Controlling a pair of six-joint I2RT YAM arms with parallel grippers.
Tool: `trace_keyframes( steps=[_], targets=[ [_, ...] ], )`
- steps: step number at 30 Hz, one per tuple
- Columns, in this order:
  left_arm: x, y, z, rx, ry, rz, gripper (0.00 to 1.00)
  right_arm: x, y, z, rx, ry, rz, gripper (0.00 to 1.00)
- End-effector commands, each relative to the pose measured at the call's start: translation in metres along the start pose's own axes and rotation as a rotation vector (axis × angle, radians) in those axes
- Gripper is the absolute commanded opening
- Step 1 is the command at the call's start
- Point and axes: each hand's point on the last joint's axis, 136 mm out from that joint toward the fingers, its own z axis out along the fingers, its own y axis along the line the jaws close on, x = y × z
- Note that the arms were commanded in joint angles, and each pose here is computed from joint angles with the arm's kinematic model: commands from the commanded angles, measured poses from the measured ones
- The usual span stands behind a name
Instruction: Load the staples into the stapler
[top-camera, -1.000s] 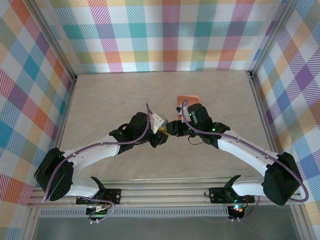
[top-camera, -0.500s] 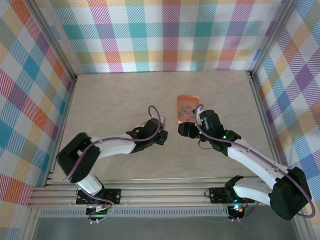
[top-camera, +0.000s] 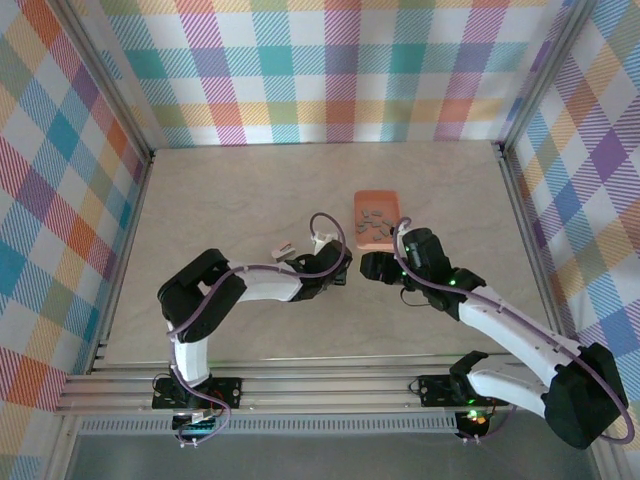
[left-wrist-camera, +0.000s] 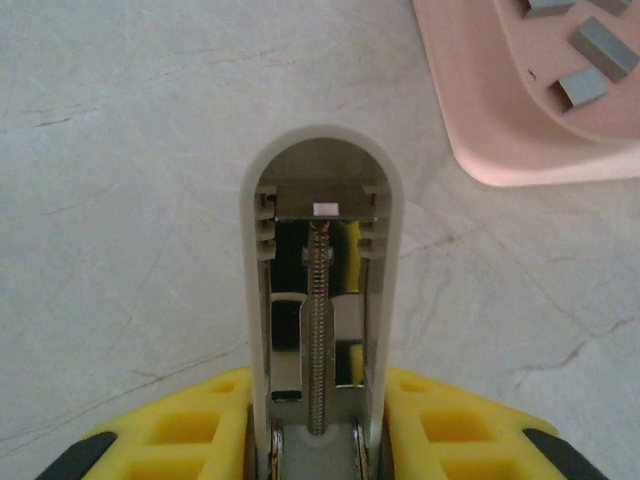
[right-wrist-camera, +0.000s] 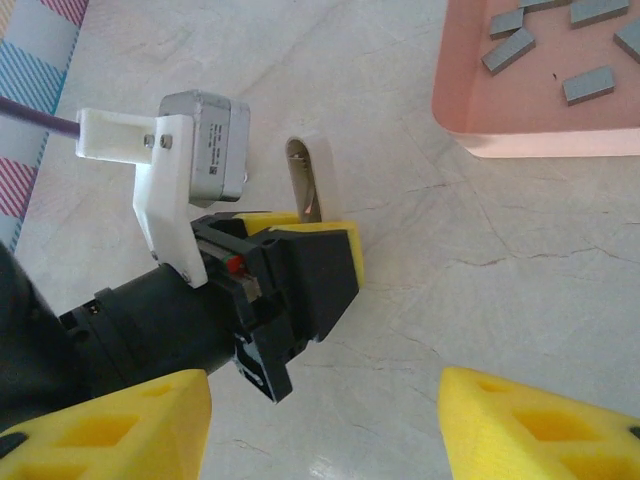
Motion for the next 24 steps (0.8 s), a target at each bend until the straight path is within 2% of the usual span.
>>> trace_keyframes(
  steps=[1,18,24],
  targets=[
    [-0.009,-0.011,0.001,-0.02,-0.045,-0.039,0.31,0.001,-0.003,-0.002,0.009,-0.009,0.013,0.62],
    [0.005,-0.029,0.015,-0.037,-0.031,-0.039,0.42,0.003,-0.002,-0.007,-0.006,-0.014,-0.009,0.62],
    [0.0,-0.032,0.009,-0.024,-0.035,-0.036,0.44,0.002,0.0,-0.008,-0.015,-0.019,-0.01,0.62]
  ],
)
